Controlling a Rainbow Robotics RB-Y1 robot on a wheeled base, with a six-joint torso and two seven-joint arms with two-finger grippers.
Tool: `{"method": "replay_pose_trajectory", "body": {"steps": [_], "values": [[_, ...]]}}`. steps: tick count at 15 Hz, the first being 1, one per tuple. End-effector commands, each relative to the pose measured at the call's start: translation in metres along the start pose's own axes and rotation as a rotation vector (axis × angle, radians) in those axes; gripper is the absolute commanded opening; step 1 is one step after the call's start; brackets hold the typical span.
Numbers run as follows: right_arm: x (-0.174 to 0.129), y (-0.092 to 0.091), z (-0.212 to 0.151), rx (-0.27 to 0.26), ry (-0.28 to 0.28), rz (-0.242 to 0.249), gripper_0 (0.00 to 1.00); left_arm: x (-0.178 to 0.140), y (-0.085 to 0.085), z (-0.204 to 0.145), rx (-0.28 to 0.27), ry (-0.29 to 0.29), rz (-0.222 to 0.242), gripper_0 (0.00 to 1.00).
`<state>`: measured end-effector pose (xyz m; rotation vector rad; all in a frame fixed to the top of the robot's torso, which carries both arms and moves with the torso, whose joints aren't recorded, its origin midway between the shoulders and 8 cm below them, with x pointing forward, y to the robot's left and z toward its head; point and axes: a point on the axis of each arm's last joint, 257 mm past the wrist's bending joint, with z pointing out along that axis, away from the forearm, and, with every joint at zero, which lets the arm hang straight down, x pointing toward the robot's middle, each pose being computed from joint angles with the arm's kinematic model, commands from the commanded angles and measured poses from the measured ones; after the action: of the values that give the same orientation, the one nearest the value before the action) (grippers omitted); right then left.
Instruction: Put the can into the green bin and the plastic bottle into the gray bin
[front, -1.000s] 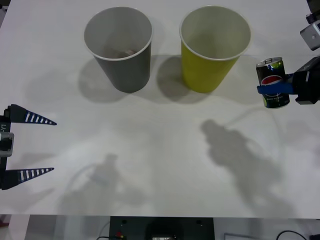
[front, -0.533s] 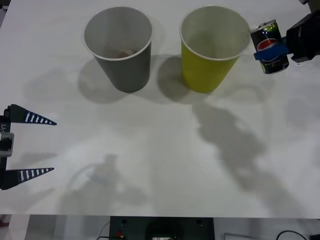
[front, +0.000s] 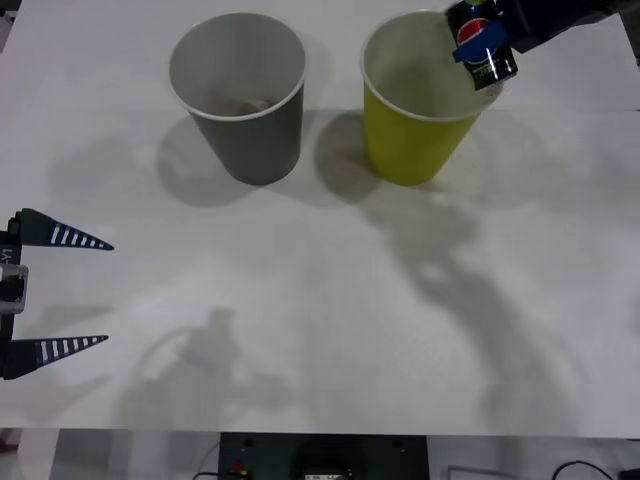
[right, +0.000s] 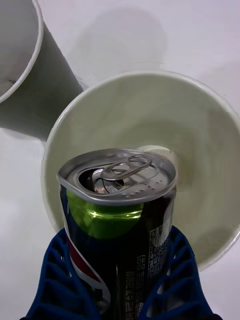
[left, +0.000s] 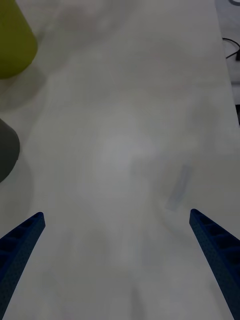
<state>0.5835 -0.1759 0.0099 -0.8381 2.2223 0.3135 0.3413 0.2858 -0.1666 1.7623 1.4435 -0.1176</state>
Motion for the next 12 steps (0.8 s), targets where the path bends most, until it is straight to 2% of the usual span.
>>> {"method": "replay_pose_trajectory", "body": {"steps": [1, 5, 6, 7, 9, 10, 12], "values": [[-0.016, -0.001, 0.015, 0.037, 0.007, -0.019, 0.00, 0.000, 0.000, 0.000, 0.000, 0.000, 0.000, 1.00], [-0.024, 0.001, 0.028, 0.059, 0.013, -0.035, 0.00, 0.000, 0.000, 0.000, 0.000, 0.000, 0.000, 1.00], [-0.025, 0.000, 0.027, 0.061, 0.013, -0.058, 0.11, 0.000, 0.000, 0.000, 0.000, 0.000, 0.000, 1.00], [-0.025, 0.000, 0.027, 0.061, 0.014, -0.078, 0.29, 0.000, 0.000, 0.000, 0.000, 0.000, 0.000, 1.00], [-0.024, 0.000, 0.027, 0.062, 0.015, -0.125, 0.96, 0.000, 0.000, 0.000, 0.000, 0.000, 0.000, 1.00], [-0.024, 0.000, 0.027, 0.062, 0.015, -0.137, 1.00, 0.000, 0.000, 0.000, 0.000, 0.000, 0.000, 1.00], [-0.025, 0.001, 0.024, 0.050, 0.010, -0.146, 1.00, 0.000, 0.000, 0.000, 0.000, 0.000, 0.000, 1.00]]}}
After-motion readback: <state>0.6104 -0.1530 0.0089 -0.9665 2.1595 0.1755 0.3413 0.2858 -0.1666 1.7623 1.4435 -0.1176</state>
